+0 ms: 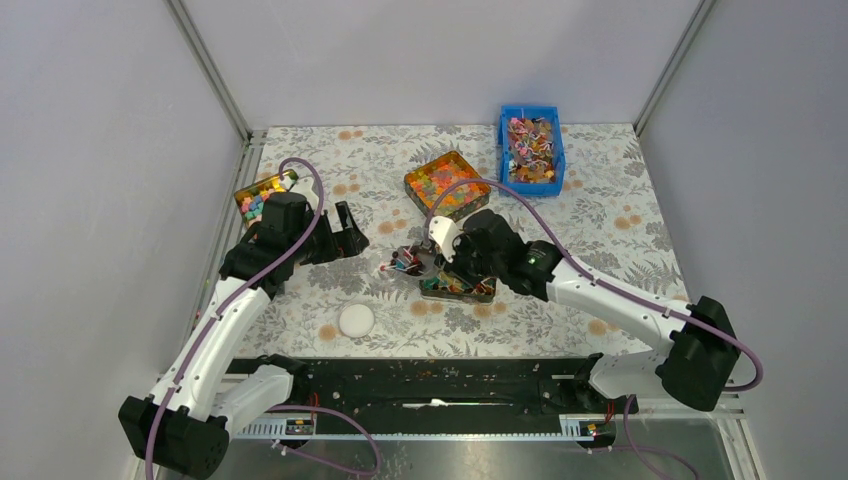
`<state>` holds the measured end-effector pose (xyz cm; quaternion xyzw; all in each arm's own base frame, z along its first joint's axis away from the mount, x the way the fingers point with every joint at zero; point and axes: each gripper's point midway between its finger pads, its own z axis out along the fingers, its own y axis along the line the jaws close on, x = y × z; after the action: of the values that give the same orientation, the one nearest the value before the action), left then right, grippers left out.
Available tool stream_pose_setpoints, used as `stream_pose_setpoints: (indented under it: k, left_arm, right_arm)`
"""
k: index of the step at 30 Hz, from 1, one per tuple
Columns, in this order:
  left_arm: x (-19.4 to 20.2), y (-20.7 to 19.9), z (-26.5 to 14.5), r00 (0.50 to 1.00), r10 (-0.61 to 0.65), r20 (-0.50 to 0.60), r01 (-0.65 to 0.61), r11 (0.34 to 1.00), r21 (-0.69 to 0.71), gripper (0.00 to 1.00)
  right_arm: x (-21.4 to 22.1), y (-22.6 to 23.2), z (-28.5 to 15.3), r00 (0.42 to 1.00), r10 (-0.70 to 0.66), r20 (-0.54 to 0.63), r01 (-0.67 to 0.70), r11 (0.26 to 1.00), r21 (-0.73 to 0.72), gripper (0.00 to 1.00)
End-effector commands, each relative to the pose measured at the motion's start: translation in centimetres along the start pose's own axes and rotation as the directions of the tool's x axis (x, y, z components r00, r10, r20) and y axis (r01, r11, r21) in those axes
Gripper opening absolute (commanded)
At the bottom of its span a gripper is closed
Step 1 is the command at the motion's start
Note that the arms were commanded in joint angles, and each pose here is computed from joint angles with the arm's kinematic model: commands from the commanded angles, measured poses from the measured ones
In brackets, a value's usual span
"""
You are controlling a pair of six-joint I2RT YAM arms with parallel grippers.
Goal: Pack the candies
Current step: Place the fake candies in the packing bottle.
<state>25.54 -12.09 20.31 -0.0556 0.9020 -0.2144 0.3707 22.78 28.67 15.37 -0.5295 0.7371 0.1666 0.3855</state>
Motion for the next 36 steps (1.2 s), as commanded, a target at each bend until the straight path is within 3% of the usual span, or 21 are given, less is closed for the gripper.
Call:
stream_pose_setpoints:
  k: [1, 17, 36]
  left_arm:
    - [-0.84, -0.56, -0.33, 0.999, 0.011, 0.034, -0.012, 0.999, 0.031, 0.99]
    - [-1.03, -0.43, -0.26, 0.999, 0.019, 0.036, -0.020, 0.999, 0.025, 0.99]
    - [-0.92, -0.14, -0.35, 0.999, 0.021, 0.036, -0.022, 1.000, 0.018, 0.99]
  right_arm:
    - [-2.21, -0.60, -0.76, 0.998, -0.049, 0.026, 0.048, 0.999, 0.017, 0.00]
    - [-2.56, -0.16, -0.43, 0.996, -0.088, -0.007, 0.088, 0.996, -0.010, 0.00]
    - [-3.09, -1.02, -0.82, 0.985, -0.115, -0.132, 0.117, 0.993, 0.012, 0.00]
